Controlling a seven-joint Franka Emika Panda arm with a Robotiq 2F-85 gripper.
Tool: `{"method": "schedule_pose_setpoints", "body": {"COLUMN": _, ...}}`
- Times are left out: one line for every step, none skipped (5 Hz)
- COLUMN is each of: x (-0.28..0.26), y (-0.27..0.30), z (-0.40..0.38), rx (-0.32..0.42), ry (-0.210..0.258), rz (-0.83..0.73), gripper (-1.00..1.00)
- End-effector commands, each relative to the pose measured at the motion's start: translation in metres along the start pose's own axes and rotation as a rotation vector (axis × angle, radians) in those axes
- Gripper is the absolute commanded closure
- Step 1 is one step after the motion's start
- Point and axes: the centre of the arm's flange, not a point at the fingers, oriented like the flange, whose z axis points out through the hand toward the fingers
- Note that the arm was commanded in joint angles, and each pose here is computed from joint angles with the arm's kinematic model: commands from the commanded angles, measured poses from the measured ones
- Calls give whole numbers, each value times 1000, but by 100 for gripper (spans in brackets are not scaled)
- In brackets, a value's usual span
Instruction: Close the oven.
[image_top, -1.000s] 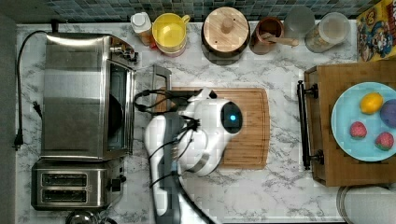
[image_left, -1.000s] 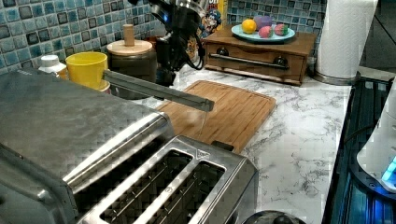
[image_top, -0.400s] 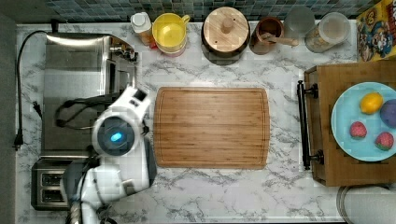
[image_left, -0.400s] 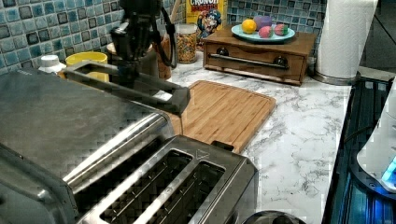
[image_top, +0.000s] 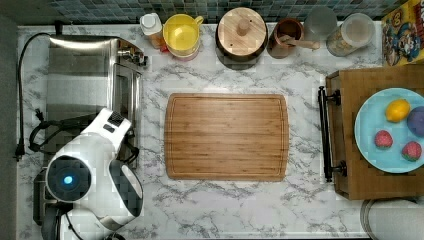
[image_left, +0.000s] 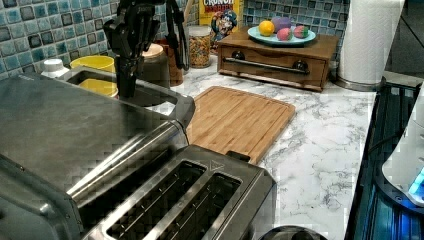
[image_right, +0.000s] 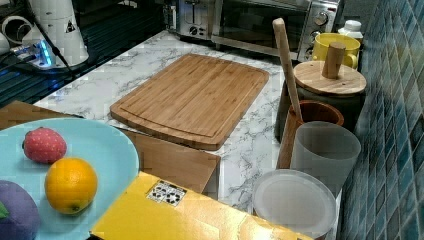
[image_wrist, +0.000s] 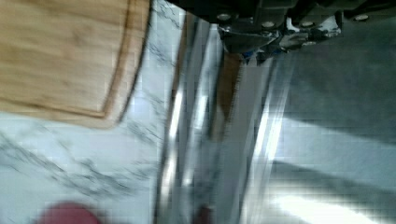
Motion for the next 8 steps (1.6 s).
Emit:
{"method": "schedule_pose_setpoints", "body": {"x": 27, "y": 43, "z": -100, "rx": 145, "ry": 133, "rz": 188, "gripper": 100}}
{"method": "schedule_pose_setpoints", "body": {"x": 27, "y": 43, "z": -100, "rx": 145, "ry": 133, "rz": 188, "gripper": 100}}
{"method": "schedule_pose_setpoints", "body": {"x": 27, "y": 43, "z": -100, "rx": 145, "ry": 133, "rz": 188, "gripper": 100}}
{"method": "schedule_pose_setpoints", "body": {"x": 27, "y": 43, "z": -100, "rx": 145, "ry": 133, "rz": 188, "gripper": 100}}
{"method": "schedule_pose_setpoints", "body": {"x": 27, "y": 43, "z": -100, "rx": 145, "ry": 133, "rz": 188, "gripper": 100}}
{"method": "schedule_pose_setpoints", "body": {"x": 27, "y": 43, "z": -100, "rx": 145, "ry": 133, "rz": 188, "gripper": 100}}
{"method": "schedule_pose_setpoints", "body": {"x": 27, "y": 43, "z": -100, "rx": 145, "ry": 133, "rz": 188, "gripper": 100}}
{"method": "schedule_pose_setpoints", "body": {"x": 27, "y": 43, "z": -100, "rx": 145, "ry": 133, "rz": 188, "gripper": 100}}
